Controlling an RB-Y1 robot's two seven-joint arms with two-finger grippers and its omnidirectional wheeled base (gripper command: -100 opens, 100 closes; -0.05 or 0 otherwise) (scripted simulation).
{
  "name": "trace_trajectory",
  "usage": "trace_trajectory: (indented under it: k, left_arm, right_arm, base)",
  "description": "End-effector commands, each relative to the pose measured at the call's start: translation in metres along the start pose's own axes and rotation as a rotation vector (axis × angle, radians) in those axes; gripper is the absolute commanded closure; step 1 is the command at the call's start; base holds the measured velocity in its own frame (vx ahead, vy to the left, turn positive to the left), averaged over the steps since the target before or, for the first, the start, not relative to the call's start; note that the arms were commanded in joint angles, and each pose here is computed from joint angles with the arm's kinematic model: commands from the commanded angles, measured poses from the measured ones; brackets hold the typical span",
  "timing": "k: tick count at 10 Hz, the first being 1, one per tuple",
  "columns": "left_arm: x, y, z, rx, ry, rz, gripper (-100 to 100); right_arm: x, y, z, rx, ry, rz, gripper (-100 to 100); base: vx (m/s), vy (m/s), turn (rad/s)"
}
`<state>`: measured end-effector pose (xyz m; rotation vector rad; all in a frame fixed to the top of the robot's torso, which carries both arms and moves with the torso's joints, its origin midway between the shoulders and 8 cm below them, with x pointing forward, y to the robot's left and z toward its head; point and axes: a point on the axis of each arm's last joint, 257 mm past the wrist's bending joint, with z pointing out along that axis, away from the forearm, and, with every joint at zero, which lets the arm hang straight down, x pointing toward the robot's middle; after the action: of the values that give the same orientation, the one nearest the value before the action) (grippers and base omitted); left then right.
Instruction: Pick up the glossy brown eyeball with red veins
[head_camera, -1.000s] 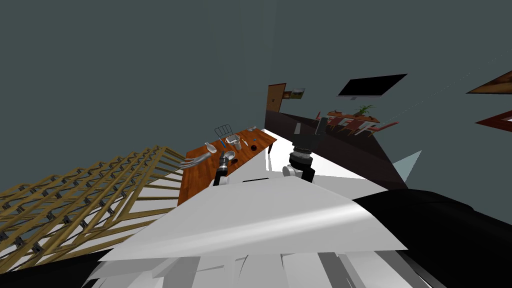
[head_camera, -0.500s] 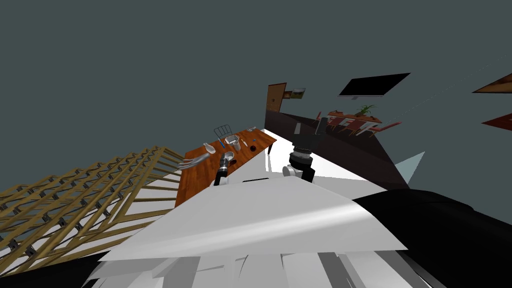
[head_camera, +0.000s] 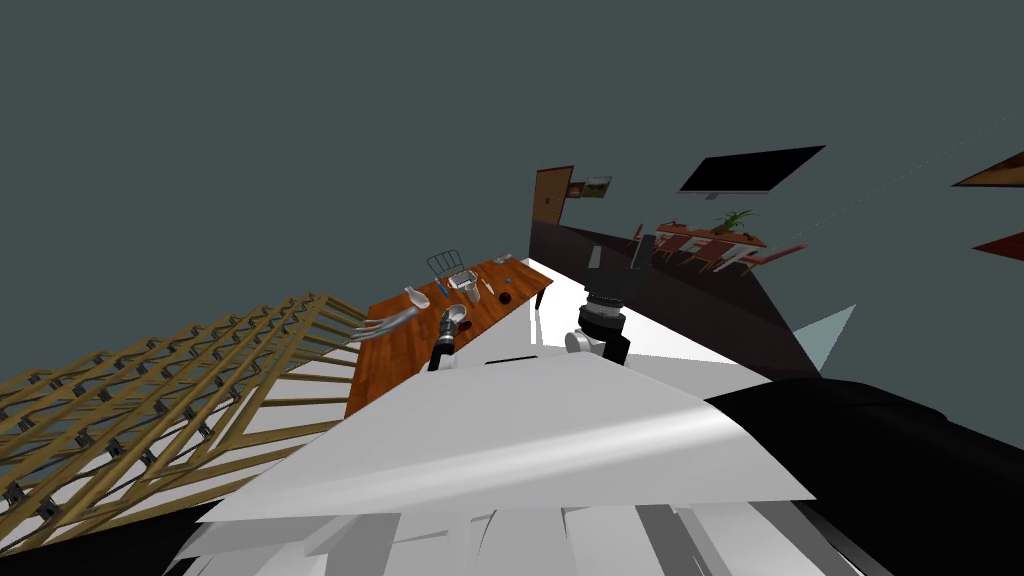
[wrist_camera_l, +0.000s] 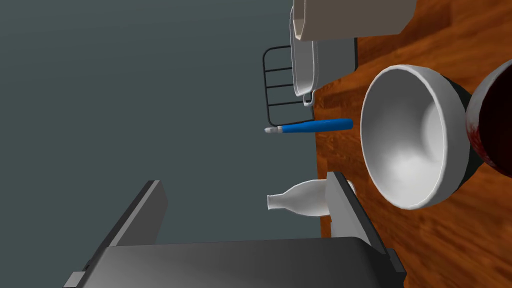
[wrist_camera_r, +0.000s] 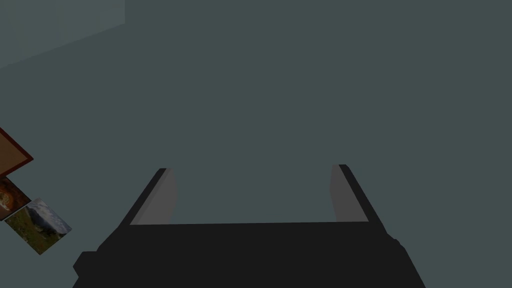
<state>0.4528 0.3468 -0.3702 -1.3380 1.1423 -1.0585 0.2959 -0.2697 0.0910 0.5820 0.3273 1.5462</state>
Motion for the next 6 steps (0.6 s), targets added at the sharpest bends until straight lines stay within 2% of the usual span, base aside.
trace_trajectory:
  k: [1,2,3,4,5,6]
  left_arm:
    - [-0.011,0.011,0.003,-0.029,-0.022,-0.005,-100]
    - [-0.013,0.026,-0.002,-0.061,-0.027,-0.003,-100]
    - [-0.023,0.039,-0.001,-0.093,-0.048,-0.007,-100]
    - [-0.024,0.045,-0.003,-0.105,-0.050,-0.007,-100]
    - [-0.031,0.045,0.002,-0.111,-0.068,-0.013,-100]
    - [-0.033,0.056,-0.002,-0.135,-0.072,-0.012,-100]
  right_arm:
    - [0.000,0.000,0.000,0.000,0.000,0.000,0]
    - [0.000,0.000,0.000,0.000,0.000,0.000,0]
    - [0.000,0.000,0.000,0.000,0.000,0.000,0]
    - [0.000,0.000,0.000,0.000,0.000,0.000,0]
    - [0.000,0.000,0.000,0.000,0.000,0.000,0]
    - [0.000,0.000,0.000,0.000,0.000,0.000,0]
  base:
    - [0.046,-0.042,0.019]
    - [0.043,-0.039,0.009]
    - [0.053,-0.042,0.012]
    - [0.040,-0.034,0.011]
    - [0.041,-0.043,0.016]
    - [0.043,-0.043,0.008]
